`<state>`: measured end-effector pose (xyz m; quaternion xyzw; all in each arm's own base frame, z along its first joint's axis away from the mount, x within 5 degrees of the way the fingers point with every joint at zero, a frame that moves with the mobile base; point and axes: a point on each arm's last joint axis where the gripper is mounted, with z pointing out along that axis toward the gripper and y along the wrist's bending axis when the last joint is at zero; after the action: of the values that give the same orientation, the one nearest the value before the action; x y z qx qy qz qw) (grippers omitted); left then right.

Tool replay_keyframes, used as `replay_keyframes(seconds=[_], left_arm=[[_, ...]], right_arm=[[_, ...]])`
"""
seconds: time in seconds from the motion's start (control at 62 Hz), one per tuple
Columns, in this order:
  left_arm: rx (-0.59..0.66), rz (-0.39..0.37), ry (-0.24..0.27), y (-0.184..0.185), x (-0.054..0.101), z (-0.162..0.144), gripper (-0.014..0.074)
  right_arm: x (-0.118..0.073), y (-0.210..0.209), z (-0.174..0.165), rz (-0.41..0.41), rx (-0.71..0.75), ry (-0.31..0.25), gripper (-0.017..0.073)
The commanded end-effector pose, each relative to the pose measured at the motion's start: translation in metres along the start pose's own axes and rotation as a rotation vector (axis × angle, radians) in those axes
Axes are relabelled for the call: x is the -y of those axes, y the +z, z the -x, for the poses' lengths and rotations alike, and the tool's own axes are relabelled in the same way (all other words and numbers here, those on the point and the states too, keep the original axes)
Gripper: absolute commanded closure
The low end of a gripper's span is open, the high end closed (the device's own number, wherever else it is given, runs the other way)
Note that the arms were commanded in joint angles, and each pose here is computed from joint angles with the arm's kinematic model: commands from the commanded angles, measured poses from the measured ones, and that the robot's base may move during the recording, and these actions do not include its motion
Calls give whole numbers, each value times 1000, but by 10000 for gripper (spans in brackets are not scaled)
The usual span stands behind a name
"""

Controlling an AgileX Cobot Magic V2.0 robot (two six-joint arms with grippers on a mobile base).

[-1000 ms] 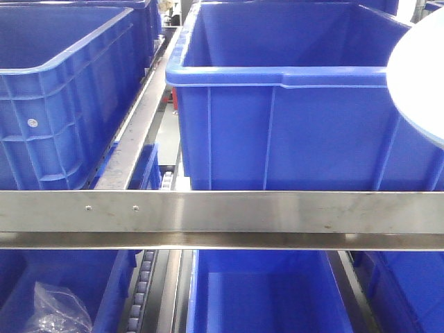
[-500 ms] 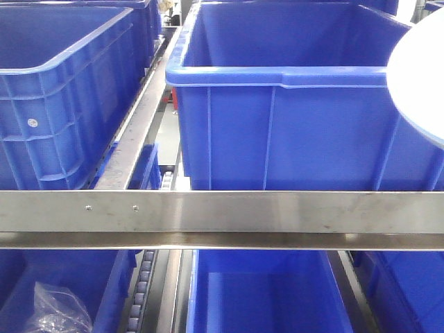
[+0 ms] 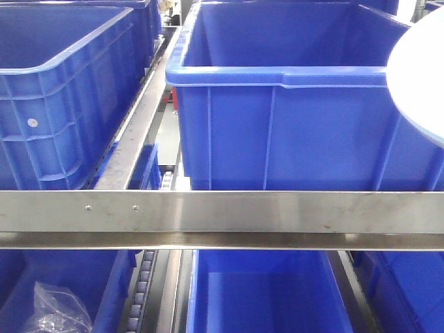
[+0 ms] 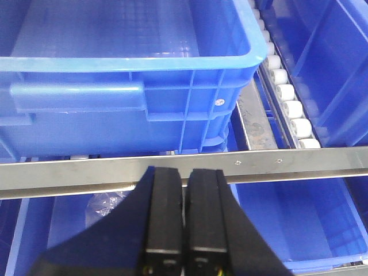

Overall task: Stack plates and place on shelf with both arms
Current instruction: 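Lower the plate stack into the blue bin with the right gripper and release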

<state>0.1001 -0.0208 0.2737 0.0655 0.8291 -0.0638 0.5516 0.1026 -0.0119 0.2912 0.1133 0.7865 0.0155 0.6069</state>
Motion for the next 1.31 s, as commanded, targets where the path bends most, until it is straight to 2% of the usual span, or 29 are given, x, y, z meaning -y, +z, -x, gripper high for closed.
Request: replay_keyframes(seconds=[0.0, 0.307, 0.581, 0.71, 0.742, 0.936, 1.081, 1.146, 1.226, 1.291], left_arm=[[99, -15, -9, -3, 2, 16, 496], [99, -15, -9, -3, 2, 16, 496], [99, -15, -9, -3, 2, 16, 496], [99, -15, -9, -3, 2, 16, 496], [99, -15, -9, -3, 2, 16, 496], [99, -15, -9, -3, 2, 16, 496], [99, -15, -9, -3, 2, 16, 496], [99, -15, -9, -3, 2, 16, 496], [99, -15, -9, -3, 2, 16, 496], [99, -15, -9, -3, 2, 16, 496]], right_arm=[[-4, 2, 25, 21, 141, -6, 502], [-16, 41, 79, 36, 134, -9, 502], [-54, 106, 124, 158, 144, -31, 502], [-72, 143, 129, 198, 126, -39, 502], [-77, 163, 130, 196, 109, -41, 502], [-83, 208, 125, 189, 65, -45, 502], [-86, 220, 124, 196, 91, -43, 494], [-86, 220, 126, 202, 116, -41, 441], [-87, 220, 129, 211, 154, -37, 302], [-88, 219, 131, 217, 179, -35, 158]])
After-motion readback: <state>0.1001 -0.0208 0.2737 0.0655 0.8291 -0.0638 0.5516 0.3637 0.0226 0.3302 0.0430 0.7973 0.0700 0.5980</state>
